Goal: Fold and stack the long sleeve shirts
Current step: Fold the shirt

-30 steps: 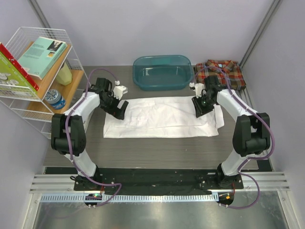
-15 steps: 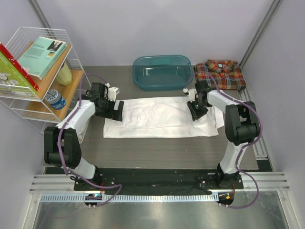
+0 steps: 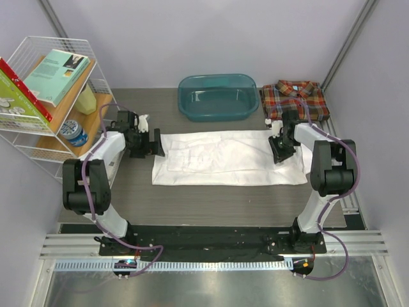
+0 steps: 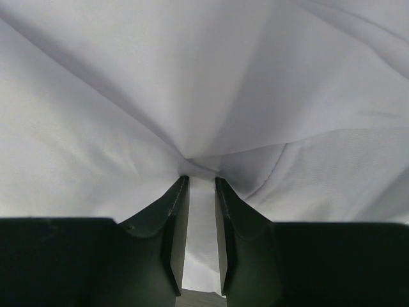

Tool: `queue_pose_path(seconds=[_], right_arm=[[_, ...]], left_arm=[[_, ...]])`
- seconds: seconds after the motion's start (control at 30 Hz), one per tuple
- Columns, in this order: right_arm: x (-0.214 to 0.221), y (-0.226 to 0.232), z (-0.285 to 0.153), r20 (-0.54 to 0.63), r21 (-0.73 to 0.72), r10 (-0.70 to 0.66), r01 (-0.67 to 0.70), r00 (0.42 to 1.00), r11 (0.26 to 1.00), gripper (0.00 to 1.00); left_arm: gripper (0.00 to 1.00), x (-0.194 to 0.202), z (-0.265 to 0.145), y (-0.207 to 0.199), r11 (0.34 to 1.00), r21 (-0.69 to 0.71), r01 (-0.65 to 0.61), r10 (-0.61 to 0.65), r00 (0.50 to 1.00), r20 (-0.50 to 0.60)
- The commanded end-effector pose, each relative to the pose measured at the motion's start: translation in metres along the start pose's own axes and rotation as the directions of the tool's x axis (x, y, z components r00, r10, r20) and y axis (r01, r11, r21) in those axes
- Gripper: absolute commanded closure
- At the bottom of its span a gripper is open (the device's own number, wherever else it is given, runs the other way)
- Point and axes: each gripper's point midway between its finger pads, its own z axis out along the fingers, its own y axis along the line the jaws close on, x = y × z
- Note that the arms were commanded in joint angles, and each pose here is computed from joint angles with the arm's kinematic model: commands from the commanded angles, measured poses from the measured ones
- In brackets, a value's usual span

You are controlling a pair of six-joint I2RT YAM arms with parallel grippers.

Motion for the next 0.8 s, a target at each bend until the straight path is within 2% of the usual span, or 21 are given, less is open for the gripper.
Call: queue_pose_path(seconds=[0.0,0.17,0.4,0.57,0.77], right_arm=[[0.032,0.002,0.005,-0.116,-0.005,-0.019,0.019,0.993,1.0,0.71],[0.028,0.005,-0.001,-0.109,-0.018,-0.024,0.022,0.994,1.0,0.71],[0.027,0.005,-0.003,-0.109,-0.025,-0.029,0.026,0.994,0.999,0.7],[0.027,0.004,-0.002,-0.116,-0.024,-0.028,0.025,0.993,0.999,0.7],[0.027,0.003,-0.003,-0.119,-0.019,-0.031,0.029,0.992,0.999,0.7]], left_arm=[[0.0,-0.021,0.016,-0.017,0.992,0.115,0.051,-0.057,0.997,0.058],[0.09,-0.018,0.034,-0.011,0.98,0.14,0.145,-0.151,0.988,0.032],[0.19,-0.001,0.055,0.005,0.938,0.2,0.284,-0.276,0.959,-0.066],[0.23,0.014,0.069,-0.005,0.901,0.273,0.336,-0.316,0.942,-0.116],[0.3,0.028,0.083,-0.004,0.878,0.285,0.384,-0.348,0.922,-0.168]])
